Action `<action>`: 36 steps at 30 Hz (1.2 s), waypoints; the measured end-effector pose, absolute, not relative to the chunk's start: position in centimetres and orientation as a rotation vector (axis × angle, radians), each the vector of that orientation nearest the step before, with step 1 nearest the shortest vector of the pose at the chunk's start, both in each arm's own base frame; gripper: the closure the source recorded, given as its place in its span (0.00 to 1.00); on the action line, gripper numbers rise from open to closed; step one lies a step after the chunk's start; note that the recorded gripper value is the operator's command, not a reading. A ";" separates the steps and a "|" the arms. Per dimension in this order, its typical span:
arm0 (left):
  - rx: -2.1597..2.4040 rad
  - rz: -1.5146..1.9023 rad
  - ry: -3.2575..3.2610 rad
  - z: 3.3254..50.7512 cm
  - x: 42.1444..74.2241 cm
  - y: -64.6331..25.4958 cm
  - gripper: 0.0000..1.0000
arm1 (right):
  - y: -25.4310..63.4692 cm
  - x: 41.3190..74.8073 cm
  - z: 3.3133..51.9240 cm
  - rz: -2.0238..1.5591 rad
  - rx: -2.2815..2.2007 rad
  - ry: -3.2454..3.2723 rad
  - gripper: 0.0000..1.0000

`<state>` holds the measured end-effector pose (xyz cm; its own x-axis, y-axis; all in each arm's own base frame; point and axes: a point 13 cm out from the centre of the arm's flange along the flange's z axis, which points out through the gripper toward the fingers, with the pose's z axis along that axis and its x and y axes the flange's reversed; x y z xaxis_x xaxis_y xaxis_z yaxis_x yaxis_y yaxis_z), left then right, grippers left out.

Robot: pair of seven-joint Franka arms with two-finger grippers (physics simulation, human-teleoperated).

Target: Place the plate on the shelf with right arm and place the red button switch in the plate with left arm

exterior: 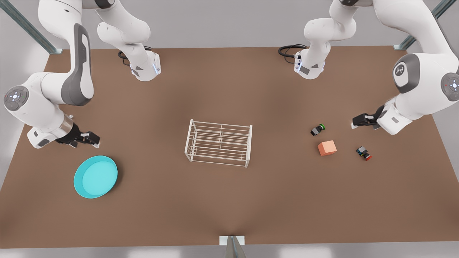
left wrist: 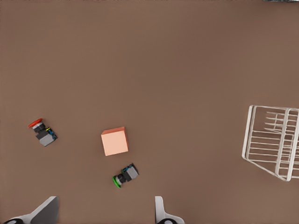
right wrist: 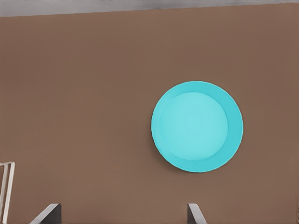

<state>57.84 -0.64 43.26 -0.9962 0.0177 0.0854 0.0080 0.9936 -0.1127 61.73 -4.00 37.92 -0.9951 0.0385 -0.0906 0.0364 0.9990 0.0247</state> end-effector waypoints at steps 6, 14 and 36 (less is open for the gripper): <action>-0.018 0.167 -3.032 42.1 58.0 -1.6 0.00 | -8.3 67.5 32.6 0.017 0.063 3.065 0.00; 0.046 0.157 -3.008 41.9 57.4 -0.5 0.00 | -17.6 69.6 20.0 0.282 0.191 3.113 0.00; 0.104 0.109 -2.964 41.4 56.3 -0.2 0.00 | -25.8 69.6 6.6 0.461 -0.156 3.060 0.19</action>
